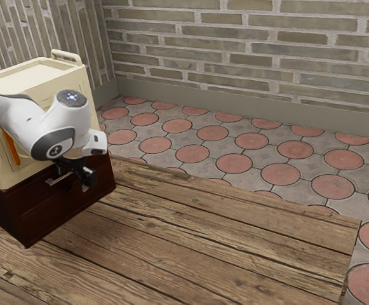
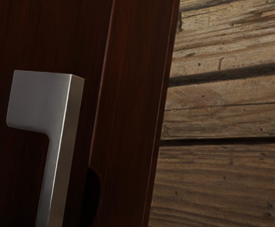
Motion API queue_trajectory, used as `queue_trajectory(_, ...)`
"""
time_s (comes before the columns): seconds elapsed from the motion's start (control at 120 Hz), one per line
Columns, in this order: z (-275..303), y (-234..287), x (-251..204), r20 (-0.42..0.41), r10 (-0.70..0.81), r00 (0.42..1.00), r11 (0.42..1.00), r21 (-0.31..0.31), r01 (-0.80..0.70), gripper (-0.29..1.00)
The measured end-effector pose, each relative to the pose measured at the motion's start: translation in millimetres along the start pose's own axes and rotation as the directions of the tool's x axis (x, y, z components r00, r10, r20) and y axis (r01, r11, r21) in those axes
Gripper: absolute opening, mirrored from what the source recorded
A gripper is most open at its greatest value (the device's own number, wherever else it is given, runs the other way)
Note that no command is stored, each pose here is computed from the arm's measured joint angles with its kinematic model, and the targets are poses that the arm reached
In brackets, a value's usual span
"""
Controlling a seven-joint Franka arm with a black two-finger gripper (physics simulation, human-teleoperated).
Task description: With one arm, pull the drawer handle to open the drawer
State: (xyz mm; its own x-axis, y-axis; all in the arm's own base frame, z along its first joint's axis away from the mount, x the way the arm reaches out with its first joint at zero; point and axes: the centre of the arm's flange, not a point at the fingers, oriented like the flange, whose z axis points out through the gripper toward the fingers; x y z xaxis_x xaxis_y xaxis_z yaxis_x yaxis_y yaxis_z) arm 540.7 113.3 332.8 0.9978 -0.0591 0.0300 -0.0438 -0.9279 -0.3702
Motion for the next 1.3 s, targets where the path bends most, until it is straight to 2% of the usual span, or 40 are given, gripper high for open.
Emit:
queue_trajectory(0.233,6,5,2,-0.002,0.011,1.000,1.000,-0.009,-0.011,0.70)
queue_trajectory(0.517,-12,25,7,-0.043,0.042,0.998,0.999,-0.013,-0.043,0.64)
queue_trajectory(1.3,-35,90,-18,-0.064,0.112,0.992,0.993,-0.015,-0.113,0.70)
